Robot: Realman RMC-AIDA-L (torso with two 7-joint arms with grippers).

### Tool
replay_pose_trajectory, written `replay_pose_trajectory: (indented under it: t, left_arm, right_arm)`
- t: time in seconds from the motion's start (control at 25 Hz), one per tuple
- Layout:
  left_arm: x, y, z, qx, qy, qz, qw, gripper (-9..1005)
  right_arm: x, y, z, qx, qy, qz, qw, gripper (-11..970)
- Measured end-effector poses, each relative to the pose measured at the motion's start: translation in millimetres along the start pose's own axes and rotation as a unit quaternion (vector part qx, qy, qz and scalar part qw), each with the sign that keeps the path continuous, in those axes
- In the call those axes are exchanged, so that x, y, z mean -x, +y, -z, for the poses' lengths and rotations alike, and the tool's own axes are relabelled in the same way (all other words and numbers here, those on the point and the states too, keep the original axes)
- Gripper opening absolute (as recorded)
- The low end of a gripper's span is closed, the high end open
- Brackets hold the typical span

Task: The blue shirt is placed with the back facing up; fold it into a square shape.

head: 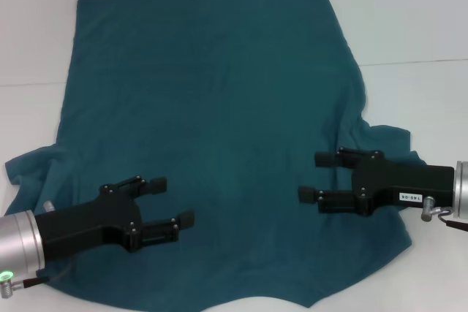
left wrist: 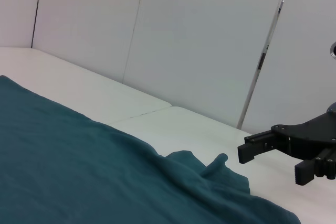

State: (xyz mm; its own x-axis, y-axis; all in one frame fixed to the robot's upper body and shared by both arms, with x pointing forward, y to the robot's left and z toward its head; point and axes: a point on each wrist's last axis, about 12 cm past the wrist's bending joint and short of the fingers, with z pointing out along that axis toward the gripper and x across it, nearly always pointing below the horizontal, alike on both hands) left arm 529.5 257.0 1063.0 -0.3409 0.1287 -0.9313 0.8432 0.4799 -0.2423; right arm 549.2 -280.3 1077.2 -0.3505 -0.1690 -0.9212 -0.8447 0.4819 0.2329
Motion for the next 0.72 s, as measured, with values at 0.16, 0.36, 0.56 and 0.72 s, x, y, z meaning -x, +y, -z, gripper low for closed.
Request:
replay_pose_trajectory:
  t: [0.16, 0.36, 0.56, 0.72]
  left_arm:
    - [0.1, 0.0, 0.0, 0.0, 0.0, 0.001, 1.0, 884]
    - [0.0, 0.1, 0.2, 0.0, 0.0, 0.001, 1.0, 884]
    - [0.9, 0.5, 0.0, 0.001, 0.0, 0.004, 1.0, 885]
    - [3.8, 5.1, 3.3, 0.018, -0.007, 0.029, 0.999, 884]
  right_arm:
    - [1.0, -0.1, -0.8, 0.001, -0.001, 0.001, 1.0, 911]
    - [1.6, -0.1, -1.7, 0.002, -0.001, 0.001, 1.0, 911]
    - [1.6, 0.1, -2.0, 0.002, -0.002, 0.001, 1.0, 912]
    - [2.0, -0.2, -1.7, -0.001, -0.007, -0.001, 1.0, 912]
